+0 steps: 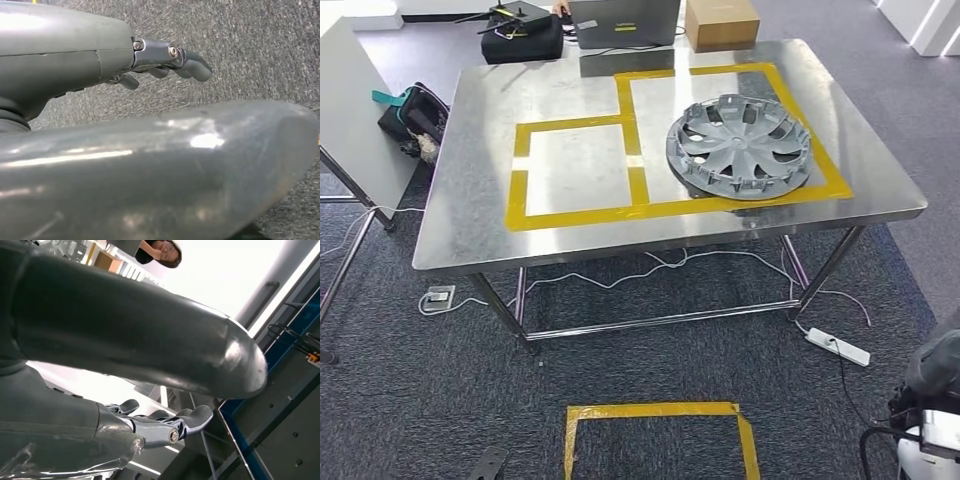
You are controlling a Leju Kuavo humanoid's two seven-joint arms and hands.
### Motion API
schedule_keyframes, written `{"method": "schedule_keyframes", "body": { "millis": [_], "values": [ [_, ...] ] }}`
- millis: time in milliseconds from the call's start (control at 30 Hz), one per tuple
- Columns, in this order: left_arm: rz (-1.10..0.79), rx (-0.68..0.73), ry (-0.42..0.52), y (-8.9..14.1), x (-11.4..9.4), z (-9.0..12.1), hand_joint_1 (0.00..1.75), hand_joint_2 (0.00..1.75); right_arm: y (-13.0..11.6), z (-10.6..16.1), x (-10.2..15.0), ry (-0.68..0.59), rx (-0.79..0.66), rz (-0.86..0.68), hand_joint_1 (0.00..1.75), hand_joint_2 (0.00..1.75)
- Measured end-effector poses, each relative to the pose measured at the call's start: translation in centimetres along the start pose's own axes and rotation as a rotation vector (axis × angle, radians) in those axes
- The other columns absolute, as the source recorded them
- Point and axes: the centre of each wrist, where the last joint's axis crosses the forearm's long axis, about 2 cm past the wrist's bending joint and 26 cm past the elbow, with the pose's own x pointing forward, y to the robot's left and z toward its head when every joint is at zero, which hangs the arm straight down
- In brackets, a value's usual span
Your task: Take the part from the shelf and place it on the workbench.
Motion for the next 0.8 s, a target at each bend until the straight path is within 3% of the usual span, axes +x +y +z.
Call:
{"method": "schedule_keyframes", "body": {
  "millis": [800],
  "values": [
    [-0.031, 0.003, -0.008, -0.04, 0.01, 0.01, 0.00, 0.00, -0.90, 0.96, 0.12, 0.026, 0.007, 0.013, 0.00, 0.00]
  ]
}}
